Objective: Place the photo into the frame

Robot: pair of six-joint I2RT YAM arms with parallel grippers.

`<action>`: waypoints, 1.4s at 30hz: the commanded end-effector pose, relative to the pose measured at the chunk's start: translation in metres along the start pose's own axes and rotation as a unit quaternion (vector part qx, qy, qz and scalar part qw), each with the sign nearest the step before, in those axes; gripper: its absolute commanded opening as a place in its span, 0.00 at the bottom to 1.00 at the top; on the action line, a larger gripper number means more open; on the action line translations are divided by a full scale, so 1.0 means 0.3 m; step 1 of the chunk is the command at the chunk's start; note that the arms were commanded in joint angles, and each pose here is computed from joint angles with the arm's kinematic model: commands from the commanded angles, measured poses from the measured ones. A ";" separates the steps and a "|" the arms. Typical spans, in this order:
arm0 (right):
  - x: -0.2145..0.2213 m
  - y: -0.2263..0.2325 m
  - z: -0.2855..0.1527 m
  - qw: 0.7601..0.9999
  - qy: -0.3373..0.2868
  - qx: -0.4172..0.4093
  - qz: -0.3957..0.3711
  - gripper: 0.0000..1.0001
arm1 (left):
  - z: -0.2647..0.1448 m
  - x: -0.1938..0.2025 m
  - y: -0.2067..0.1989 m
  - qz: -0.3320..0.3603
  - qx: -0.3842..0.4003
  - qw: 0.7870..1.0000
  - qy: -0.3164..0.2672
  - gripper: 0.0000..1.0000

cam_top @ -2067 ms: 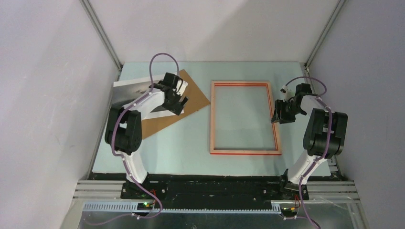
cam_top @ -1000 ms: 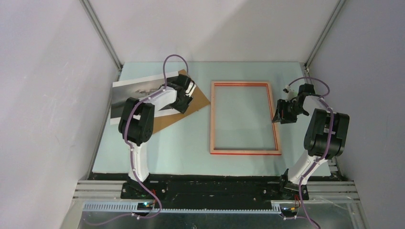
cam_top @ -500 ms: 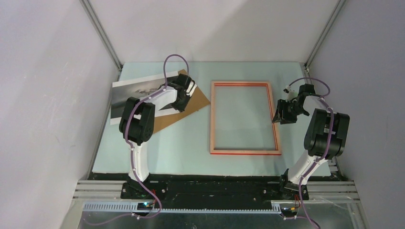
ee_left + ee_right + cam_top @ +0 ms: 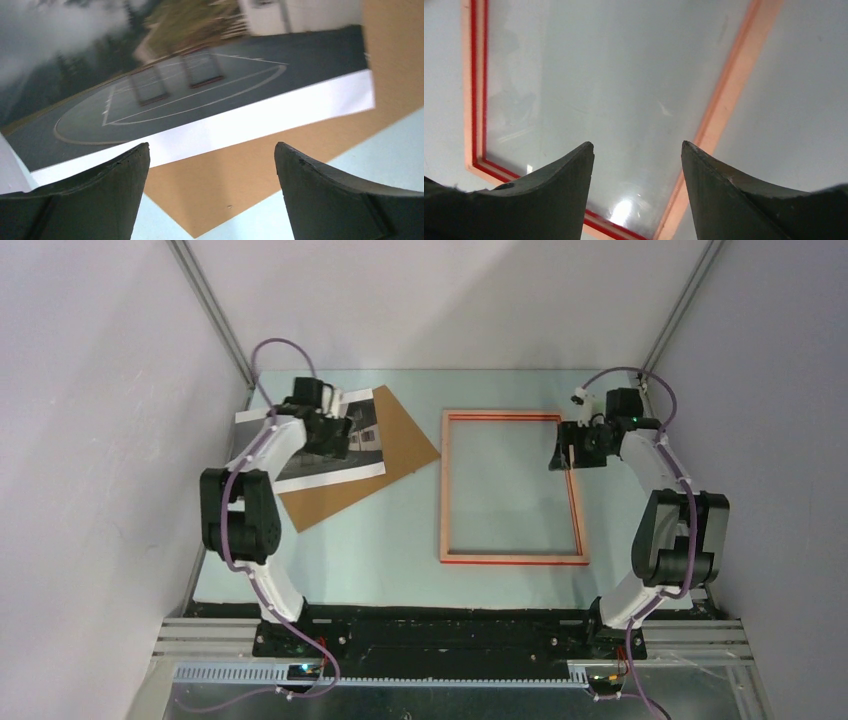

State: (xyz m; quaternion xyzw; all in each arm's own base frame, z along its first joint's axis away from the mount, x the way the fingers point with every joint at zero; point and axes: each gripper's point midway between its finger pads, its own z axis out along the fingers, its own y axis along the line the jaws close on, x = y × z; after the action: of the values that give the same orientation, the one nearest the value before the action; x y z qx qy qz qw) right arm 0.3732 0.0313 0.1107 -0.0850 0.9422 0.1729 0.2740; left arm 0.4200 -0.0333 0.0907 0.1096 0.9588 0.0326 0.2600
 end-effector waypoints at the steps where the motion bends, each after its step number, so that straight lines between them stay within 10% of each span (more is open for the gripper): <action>1: -0.137 0.099 -0.024 0.998 -0.045 -0.008 -0.046 0.69 | -0.032 0.010 0.129 -0.088 0.004 0.996 -0.012 1.00; 15: -0.154 0.315 0.087 0.994 -0.009 -0.066 -0.091 0.69 | 0.104 0.157 0.413 -0.327 0.062 0.942 0.035 0.97; 42: -0.169 0.558 0.202 0.980 0.037 -0.115 -0.159 0.69 | 0.028 0.436 0.299 -0.308 0.064 0.942 0.118 0.92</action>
State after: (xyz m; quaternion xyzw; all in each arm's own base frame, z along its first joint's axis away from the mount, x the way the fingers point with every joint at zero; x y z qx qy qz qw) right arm 0.3951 0.1949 0.1305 -0.2538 0.9080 0.2270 0.2440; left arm 0.3627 0.0902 0.0276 -0.1948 0.9614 -0.1034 0.1644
